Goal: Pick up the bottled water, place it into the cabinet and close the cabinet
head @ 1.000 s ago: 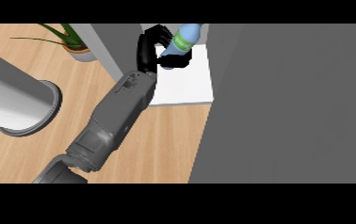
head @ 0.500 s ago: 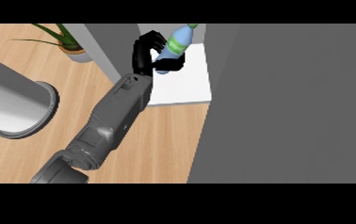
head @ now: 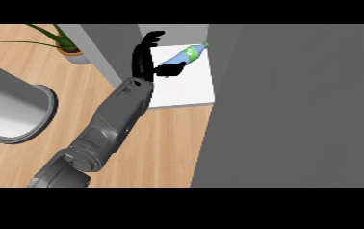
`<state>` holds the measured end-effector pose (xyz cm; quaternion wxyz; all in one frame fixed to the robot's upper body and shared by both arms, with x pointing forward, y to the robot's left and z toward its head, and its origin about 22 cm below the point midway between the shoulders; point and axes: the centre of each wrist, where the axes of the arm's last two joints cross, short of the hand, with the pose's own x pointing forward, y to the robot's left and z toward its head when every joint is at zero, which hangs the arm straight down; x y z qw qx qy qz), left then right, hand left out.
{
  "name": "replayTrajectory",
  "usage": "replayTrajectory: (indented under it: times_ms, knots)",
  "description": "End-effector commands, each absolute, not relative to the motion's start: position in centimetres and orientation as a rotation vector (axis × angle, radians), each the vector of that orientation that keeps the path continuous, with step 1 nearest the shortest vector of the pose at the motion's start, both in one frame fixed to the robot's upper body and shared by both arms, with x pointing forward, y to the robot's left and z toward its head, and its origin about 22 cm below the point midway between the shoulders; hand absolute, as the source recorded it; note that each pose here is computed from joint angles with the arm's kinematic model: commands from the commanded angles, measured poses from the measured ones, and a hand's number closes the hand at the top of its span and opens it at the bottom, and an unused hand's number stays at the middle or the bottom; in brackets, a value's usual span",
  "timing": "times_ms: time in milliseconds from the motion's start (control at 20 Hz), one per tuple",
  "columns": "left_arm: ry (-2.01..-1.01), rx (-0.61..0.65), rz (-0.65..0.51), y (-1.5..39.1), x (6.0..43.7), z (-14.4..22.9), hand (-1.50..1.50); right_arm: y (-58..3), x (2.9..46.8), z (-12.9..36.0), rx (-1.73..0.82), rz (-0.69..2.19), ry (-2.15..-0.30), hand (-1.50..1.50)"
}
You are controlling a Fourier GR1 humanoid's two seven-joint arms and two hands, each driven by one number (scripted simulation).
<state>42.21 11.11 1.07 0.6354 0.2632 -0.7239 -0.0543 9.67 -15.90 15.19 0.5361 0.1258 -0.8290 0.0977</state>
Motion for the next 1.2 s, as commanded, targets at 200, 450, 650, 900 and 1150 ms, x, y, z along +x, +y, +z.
replayTrajectory:
  times_ms: [200,450,650,900,1150]
  knots:
    - [-1.64,0.71,-0.14,10.8,42.2,1.1,-1.5,-16.6,8.7,16.1,0.334,0.232,-1.985,-1.5]
    - [-1.631,0.687,-0.14,10.9,42.1,0.8,-1.5,-16.4,8.9,16.3,0.336,0.242,-2.0,-1.5]
    - [-1.71,0.595,-0.14,10.6,42.3,1.4,-1.5,-15.8,8.8,15.3,0.355,0.223,-1.981,-1.5]
    - [-1.869,0.333,-0.052,10.6,42.3,1.8,1.5,-16.1,8.9,16.2,0.347,0.237,-1.985,-1.5]
    - [-1.943,0.123,-0.018,11.1,41.7,1.0,1.5,-17.1,8.8,16.6,0.337,0.243,-1.982,-1.5]
